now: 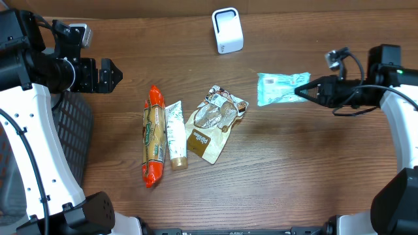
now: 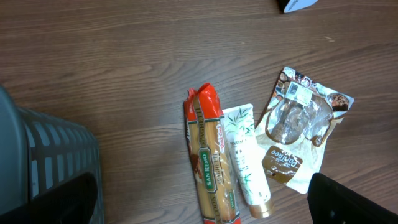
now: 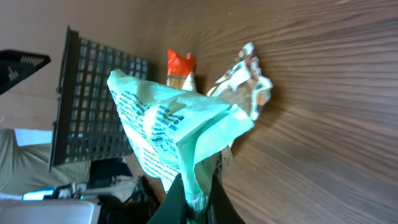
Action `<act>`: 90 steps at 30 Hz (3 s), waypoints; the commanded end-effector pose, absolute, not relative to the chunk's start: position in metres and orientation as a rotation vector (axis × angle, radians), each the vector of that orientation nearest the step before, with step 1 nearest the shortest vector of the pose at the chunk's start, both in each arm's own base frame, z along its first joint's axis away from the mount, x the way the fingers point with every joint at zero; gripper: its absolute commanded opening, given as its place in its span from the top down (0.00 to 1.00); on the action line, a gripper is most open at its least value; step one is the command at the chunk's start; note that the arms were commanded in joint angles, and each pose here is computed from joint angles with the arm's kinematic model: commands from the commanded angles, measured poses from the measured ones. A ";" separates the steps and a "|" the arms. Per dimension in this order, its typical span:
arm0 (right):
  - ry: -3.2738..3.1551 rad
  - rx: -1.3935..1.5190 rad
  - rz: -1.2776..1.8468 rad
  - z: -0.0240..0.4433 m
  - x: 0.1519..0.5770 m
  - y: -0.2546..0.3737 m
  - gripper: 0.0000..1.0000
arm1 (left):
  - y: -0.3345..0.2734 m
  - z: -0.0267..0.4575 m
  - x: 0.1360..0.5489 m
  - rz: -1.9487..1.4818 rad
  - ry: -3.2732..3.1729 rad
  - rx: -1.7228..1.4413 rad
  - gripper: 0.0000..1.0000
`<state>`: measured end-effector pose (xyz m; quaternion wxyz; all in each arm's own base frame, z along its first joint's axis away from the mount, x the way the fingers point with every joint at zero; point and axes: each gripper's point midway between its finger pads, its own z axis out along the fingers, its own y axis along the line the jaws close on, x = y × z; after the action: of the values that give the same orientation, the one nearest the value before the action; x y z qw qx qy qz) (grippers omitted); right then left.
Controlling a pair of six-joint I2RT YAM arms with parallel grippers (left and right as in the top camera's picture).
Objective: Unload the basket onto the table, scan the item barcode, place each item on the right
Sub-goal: 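Lift the green wipes pack with the right gripper to the white scanner, then carry the wipes pack right and set it down on the table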
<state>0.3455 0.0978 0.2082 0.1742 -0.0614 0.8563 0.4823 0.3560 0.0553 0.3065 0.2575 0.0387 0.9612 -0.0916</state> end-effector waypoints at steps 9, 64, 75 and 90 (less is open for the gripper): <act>2.434 -0.344 1.134 0.278 0.360 0.156 0.97 | 0.053 0.308 0.357 -0.253 2.595 0.141 0.01; 1.452 -1.006 -0.917 0.195 0.627 0.218 0.96 | 0.053 0.308 0.357 -0.253 2.595 0.141 0.00; 1.433 -0.984 -0.905 0.202 0.627 0.220 0.96 | 0.053 0.308 0.357 -0.253 2.595 0.141 0.00; 1.715 -0.580 -0.304 0.339 0.540 0.193 0.96 | 0.053 0.308 0.357 -0.253 2.595 0.141 0.00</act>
<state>0.5701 0.2011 0.2268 0.5047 -0.3701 0.7415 -0.2418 0.3561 0.0553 0.3066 0.2577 0.0388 0.9611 -0.0917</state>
